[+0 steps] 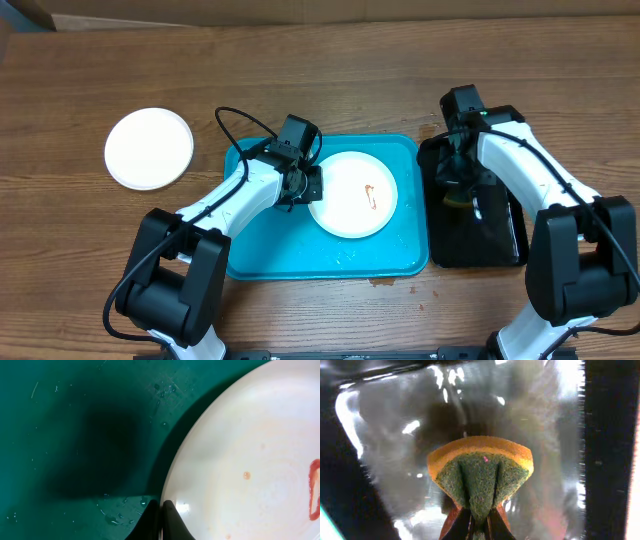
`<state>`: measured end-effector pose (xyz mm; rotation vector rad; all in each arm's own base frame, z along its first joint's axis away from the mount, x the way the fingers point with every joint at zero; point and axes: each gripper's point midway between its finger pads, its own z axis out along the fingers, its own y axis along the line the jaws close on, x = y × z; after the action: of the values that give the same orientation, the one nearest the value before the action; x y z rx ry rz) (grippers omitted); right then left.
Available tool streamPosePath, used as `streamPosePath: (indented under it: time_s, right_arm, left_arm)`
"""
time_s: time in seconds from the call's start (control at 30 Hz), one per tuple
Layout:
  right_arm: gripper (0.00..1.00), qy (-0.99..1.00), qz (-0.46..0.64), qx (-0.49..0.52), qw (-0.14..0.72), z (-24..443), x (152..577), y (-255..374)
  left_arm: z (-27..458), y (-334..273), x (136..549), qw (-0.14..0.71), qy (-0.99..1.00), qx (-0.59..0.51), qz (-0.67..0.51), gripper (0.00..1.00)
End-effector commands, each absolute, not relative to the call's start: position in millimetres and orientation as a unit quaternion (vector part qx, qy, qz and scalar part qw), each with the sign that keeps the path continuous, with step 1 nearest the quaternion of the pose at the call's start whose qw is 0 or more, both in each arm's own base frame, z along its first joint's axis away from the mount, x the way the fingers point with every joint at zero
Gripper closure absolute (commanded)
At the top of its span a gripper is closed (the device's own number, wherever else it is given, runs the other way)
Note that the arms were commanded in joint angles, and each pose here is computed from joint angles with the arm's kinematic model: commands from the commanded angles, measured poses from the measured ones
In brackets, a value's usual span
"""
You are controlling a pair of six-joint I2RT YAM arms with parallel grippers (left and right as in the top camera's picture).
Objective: Clean dirty plates on tray and stack at the side
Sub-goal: 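Rub the sponge around inside the black tray with right gripper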
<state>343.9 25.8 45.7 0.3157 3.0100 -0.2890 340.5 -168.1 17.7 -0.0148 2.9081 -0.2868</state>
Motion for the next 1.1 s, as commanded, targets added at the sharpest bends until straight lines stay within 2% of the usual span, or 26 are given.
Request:
streamPosePath:
  time_s: [0.0,0.4,0.43,0.53,0.6,0.7,0.83,1.07]
  right_arm:
    - [0.96,0.982,-0.127,0.114,0.082,62,353,14]
    - [0.96,0.990,-0.092,0.093,0.047,42,336,26]
    - [0.94,0.990,-0.091,0.093,0.049,41,336,26]
    - [0.55,0.990,-0.091,0.092,0.050,41,336,26]
    - [0.46,0.990,-0.092,0.092,0.046,40,335,25]
    - [0.45,0.992,-0.088,0.091,0.017,40,321,27]
    - [0.47,0.995,-0.020,0.091,-0.021,35,307,51]
    - [0.48,0.995,-0.026,0.091,-0.037,21,292,48]
  left_arm:
    - [34,-168,349,0.133,0.986,-0.009,-0.098,0.96]
    - [33,-168,349,0.132,0.986,-0.009,-0.098,0.96]
    - [33,-168,349,0.132,0.986,-0.009,-0.098,0.96]
    - [33,-168,349,0.132,0.986,-0.009,-0.098,0.96]
    - [33,-168,349,0.132,0.986,-0.009,-0.098,0.96]
    - [33,-168,349,0.132,0.986,-0.009,-0.098,0.96]
    - [33,-168,349,0.132,0.986,-0.009,-0.098,0.96]
    - [33,-168,349,0.132,0.986,-0.009,-0.098,0.95]
